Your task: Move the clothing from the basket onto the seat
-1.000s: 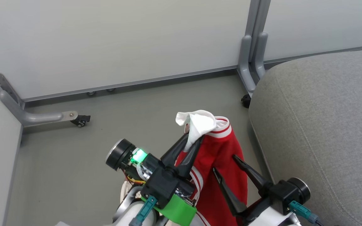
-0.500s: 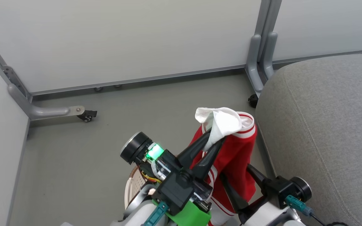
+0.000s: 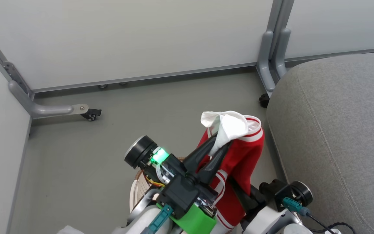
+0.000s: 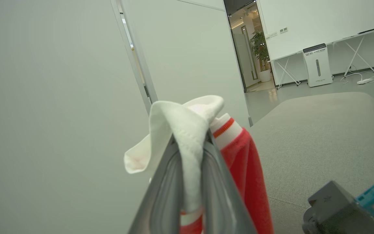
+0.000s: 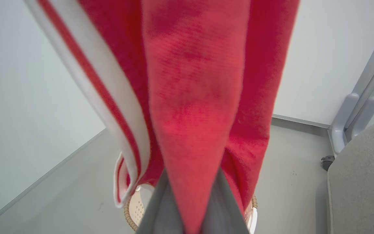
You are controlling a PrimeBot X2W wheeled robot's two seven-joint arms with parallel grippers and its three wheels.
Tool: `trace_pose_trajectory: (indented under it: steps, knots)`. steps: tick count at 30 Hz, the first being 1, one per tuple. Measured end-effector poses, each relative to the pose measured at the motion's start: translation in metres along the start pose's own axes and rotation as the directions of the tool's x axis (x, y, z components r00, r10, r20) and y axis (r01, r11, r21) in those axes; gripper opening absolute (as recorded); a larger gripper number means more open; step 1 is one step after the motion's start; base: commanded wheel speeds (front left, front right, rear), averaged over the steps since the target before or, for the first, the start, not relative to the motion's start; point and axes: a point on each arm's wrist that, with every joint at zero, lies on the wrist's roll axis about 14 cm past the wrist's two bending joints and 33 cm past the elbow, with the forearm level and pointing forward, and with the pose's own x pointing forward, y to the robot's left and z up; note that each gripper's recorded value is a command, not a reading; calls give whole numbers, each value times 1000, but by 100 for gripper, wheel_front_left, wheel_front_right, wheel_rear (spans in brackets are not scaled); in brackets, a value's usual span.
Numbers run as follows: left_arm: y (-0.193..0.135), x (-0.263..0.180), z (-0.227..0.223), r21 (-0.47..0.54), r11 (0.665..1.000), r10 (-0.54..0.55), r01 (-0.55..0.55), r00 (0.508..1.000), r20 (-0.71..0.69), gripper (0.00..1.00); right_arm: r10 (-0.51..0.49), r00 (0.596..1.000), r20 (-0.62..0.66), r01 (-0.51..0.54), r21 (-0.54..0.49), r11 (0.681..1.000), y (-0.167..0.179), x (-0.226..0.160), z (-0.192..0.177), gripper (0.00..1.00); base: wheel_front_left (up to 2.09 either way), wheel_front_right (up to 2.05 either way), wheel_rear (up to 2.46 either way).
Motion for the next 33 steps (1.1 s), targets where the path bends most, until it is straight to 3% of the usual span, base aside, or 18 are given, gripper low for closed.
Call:
trace_pose_trajectory:
  steps: [11,12,13,27,33]
  knots:
    - [11,-5,-24,-23,999,37,-39,997,-65,0,-14,1000,-6,14,16,1000,-7,3,-3,0,0,0,0]
    - [13,-4,-24,-22,999,42,-44,997,-67,45,-14,1000,-7,14,17,1000,-7,3,-3,0,0,0,0]
    - [14,-4,-25,-22,999,45,-46,997,-68,100,-14,1000,-8,14,18,1000,-7,3,-4,0,0,0,0]
    - [23,-7,-41,-49,995,79,-85,991,-111,100,-25,1000,1,25,27,999,-11,6,-2,0,0,0,0]
    - [34,-18,-58,-84,984,144,-160,975,-167,100,-45,998,41,44,25,999,-18,7,10,0,0,0,0]
